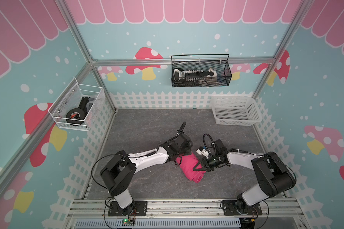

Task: Roll up the long pants
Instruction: Roll the long pant at the center of the board.

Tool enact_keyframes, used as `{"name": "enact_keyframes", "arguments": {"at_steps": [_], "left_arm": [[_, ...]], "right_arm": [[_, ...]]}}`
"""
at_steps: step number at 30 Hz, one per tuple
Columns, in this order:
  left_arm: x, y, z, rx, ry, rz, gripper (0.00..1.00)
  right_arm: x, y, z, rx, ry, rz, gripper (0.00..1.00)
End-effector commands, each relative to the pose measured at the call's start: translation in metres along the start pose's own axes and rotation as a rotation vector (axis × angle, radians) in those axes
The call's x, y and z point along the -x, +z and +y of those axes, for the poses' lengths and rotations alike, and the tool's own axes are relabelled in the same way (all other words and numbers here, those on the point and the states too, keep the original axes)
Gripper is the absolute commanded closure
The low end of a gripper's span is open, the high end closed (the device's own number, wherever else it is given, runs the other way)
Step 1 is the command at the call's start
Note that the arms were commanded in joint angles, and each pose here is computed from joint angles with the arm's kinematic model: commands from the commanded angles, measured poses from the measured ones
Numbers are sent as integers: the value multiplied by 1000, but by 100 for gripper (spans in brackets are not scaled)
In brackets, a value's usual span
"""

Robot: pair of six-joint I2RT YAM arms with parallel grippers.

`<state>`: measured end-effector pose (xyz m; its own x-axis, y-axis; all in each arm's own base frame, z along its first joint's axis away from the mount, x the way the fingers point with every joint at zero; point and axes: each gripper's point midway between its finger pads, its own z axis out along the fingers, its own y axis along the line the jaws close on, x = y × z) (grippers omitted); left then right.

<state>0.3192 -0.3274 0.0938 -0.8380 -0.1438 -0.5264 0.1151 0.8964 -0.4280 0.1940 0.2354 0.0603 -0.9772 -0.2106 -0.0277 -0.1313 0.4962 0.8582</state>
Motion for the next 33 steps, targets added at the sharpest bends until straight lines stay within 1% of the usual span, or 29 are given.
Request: {"name": "enact_keyframes", "arguments": {"at_steps": [1, 2, 3, 4, 5, 7, 8, 9, 10, 11, 12, 13, 15, 16, 18, 20, 22, 24, 28, 30, 33], "left_arm": [[-22, 24, 11, 19, -10, 38, 86], [-24, 30, 13, 26, -7, 38, 86], [-27, 38, 15, 33, -4, 39, 86], [-29, 44, 17, 38, -2, 43, 87], [-32, 52, 18, 43, 1, 53, 87], [-39, 65, 19, 48, 2, 76, 87], [-42, 70, 20, 48, -1, 84, 87], [-44, 74, 20, 44, -4, 89, 87], [-46, 77, 20, 43, -7, 92, 87], [-48, 79, 21, 42, -10, 96, 87], [-50, 82, 22, 46, -10, 101, 87], [-51, 84, 22, 47, -11, 104, 87], [-52, 87, 22, 47, -7, 111, 87], [-53, 88, 22, 46, -8, 114, 87], [-54, 89, 22, 47, -6, 117, 87], [-54, 89, 23, 48, -4, 116, 87], [-55, 89, 24, 53, -2, 116, 87], [-56, 88, 26, 56, -5, 119, 87], [-58, 87, 30, 56, -16, 125, 87], [-57, 87, 30, 55, -18, 124, 88], [-56, 85, 31, 56, -18, 124, 88]], "right_arm": [[4, 1, -45, -195, 76, -33, 100], [5, 2, -46, -198, 76, -36, 93], [6, 1, -46, -205, 72, -42, 77], [8, -1, -45, -212, 66, -53, 58], [9, -5, -43, -228, 55, -66, 50], [13, -22, -40, -320, 19, -110, 41], [14, -32, -38, -376, -2, -137, 40], [17, -47, -30, -425, -36, -176, 38], [19, -63, -21, -477, -72, -225, 32], [19, -78, -15, -532, -95, -262, 29], [19, -95, -2, -572, -135, -312, 27], [18, -112, 13, -602, -174, -361, 19], [9, -136, 36, -634, -226, -416, 11], [2, -144, 48, -636, -247, -428, 11], [-13, -151, 58, -657, -258, -424, 6], [-29, -145, 58, -709, -276, -388, 4], [-44, -131, 51, -819, -324, -314, 4], [-52, -117, 45, -938, -380, -227, 6], [-48, -96, 37, -1291, -564, -60, 7], [-41, -82, 40, -1423, -655, 1, 6], [-27, -56, 51, -1497, -771, 37, 5]]}}
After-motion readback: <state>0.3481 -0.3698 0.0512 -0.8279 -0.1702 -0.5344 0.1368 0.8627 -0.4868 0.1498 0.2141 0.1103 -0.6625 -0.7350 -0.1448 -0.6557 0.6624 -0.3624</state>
